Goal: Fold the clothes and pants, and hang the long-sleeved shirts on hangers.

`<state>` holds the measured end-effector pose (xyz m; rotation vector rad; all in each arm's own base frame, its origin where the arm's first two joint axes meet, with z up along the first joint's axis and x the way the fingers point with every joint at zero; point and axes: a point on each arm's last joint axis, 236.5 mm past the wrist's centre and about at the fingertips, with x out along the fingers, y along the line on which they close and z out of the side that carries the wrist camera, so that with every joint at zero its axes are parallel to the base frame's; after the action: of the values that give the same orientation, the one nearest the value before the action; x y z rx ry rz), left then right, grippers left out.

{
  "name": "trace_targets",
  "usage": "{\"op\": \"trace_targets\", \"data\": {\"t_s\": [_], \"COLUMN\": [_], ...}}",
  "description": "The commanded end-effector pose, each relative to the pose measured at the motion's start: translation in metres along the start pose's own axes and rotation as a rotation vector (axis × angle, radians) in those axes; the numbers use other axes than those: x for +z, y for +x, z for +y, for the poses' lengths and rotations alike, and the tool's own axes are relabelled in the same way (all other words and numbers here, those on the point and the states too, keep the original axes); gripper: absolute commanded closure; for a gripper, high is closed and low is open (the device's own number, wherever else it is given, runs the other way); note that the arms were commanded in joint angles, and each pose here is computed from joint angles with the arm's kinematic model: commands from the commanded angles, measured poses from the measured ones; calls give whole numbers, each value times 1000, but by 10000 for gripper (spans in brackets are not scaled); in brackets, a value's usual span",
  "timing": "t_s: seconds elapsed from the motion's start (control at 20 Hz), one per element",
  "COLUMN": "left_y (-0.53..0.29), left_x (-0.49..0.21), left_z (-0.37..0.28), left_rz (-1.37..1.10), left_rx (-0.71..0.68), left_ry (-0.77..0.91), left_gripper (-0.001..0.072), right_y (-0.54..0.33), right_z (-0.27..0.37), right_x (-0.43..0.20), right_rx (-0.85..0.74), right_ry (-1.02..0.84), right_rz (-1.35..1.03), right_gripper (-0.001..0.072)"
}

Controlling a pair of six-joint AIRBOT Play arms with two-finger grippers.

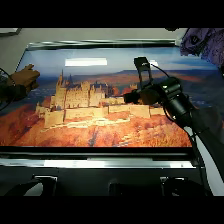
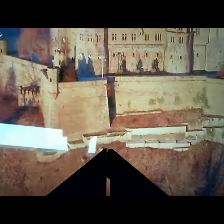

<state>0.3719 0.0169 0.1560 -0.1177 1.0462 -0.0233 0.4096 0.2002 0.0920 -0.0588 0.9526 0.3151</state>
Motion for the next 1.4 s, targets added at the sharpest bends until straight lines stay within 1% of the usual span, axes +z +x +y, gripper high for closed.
{"op": "trace_targets", "data": {"t_s": [0.0,0.05,0.1,0.15,0.2,0.25,0.3,0.4,0.5,0.65,0.9,1.05,1.1,1.15,1.2,1.25,1.35], "left_y": [2,6,12,21,34,50,71,116,154,215,291,321,327,326,324,319,301], "left_x": [16,17,17,15,13,16,26,60,94,124,145,128,121,120,119,119,121], "left_z": [7,7,12,25,47,73,98,137,175,223,260,274,278,281,282,281,275], "left_rz": [-62,-60,-50,-31,-9,0,-26,-140,-216,-232,-310,-320,-310,-311,-310,-302,-279], "left_rx": [27,27,41,90,169,248,299,312,327,350,350,343,335,323,308,297,297], "left_ry": [4,4,-20,-95,-160,-180,-220,-301,-341,-374,-381,-449,-479,-508,-535,-554,-559], "left_gripper": [684,620,335,-13,-13,-13,-13,-13,-13,-13,-13,-13,-9,185,530,689,691], "right_y": [-1,-1,-1,-1,-1,-1,-1,-1,-1,-1,-1,-1,-1,-1,-1,-1,-1], "right_z": [0,0,0,0,0,0,0,0,0,0,0,0,0,0,0,0,0], "right_x": [1,1,1,1,1,1,0,1,0,1,1,0,1,1,1,1,1], "right_rx": [0,-1,-1,-1,0,-1,-1,-1,-1,-1,-1,-1,-1,-1,0,-1,-1], "right_ry": [-2,-2,-2,-2,-2,-2,-2,-2,-2,-2,-2,-2,-2,-2,-2,-2,-2], "right_rz": [-2,-2,-2,-2,-2,-2,-2,-2,-2,-2,-2,-2,-2,-2,-2,-2,-2], "right_gripper": [673,673,673,673,673,673,673,673,673,673,673,673,673,673,673,673,673]}}
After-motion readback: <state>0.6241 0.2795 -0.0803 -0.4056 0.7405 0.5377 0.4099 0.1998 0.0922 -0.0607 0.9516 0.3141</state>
